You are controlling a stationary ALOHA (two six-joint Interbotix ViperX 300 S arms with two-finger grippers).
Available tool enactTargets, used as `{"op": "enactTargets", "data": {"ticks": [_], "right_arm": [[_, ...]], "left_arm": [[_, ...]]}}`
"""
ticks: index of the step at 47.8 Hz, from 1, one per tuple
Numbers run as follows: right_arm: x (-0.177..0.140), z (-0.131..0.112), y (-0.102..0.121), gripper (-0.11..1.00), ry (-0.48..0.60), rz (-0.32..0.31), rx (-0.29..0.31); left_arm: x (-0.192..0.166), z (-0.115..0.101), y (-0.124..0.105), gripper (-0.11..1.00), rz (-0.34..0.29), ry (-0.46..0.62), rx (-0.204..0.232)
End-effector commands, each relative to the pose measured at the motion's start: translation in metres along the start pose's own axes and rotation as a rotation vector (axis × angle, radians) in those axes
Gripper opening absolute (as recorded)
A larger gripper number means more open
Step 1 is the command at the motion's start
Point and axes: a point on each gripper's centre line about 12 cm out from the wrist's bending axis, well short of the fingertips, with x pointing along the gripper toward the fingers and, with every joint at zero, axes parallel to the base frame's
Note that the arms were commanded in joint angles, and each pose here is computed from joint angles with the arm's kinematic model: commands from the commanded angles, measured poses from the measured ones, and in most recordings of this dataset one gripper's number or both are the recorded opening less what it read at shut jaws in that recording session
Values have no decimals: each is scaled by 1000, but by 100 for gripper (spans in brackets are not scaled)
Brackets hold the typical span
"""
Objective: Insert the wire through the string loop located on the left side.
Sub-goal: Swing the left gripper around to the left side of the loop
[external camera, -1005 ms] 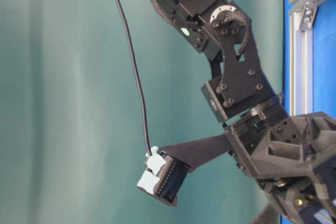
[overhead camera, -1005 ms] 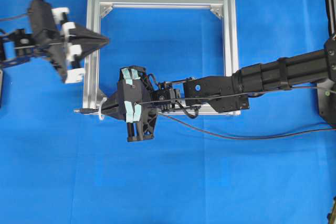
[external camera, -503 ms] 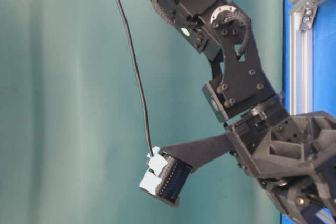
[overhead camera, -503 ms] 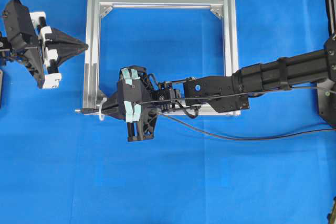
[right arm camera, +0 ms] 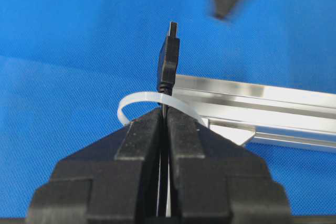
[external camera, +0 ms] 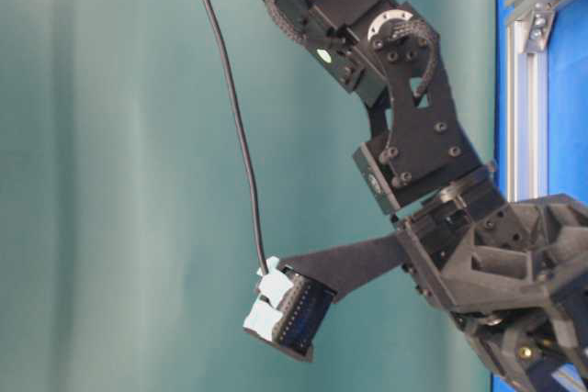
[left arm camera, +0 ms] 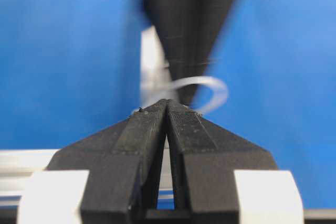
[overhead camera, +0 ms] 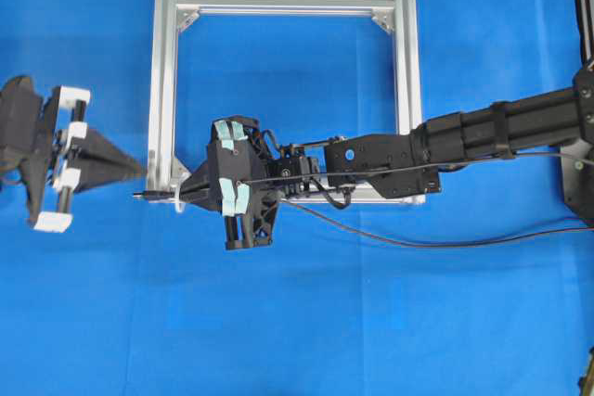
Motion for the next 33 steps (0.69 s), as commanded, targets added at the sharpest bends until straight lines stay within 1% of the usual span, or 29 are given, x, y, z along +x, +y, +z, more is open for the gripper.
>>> {"op": "enactTargets", "data": {"ticks": [1, 14, 26, 28, 30, 33], "right_arm": [[-3, 20, 2, 0, -53, 5, -4], [-3, 19, 1, 0, -49, 4, -2], [-3, 19, 1, 0, -49, 3, -3], [-3, 19, 1, 0, -49, 3, -3], [-3, 19, 1, 0, -49, 3, -3], [-3, 19, 1, 0, -49, 3, -3]], "left_arm": [[1, 5, -6, 0, -24, -21, 9], [2, 4, -6, 0, -24, -12, 16], [2, 1, -5, 1, -20, 14, 7], [2, 1, -5, 5, -21, 12, 5], [2, 2, -5, 13, -21, 11, 5], [2, 1, -5, 31, -21, 12, 5]]}}
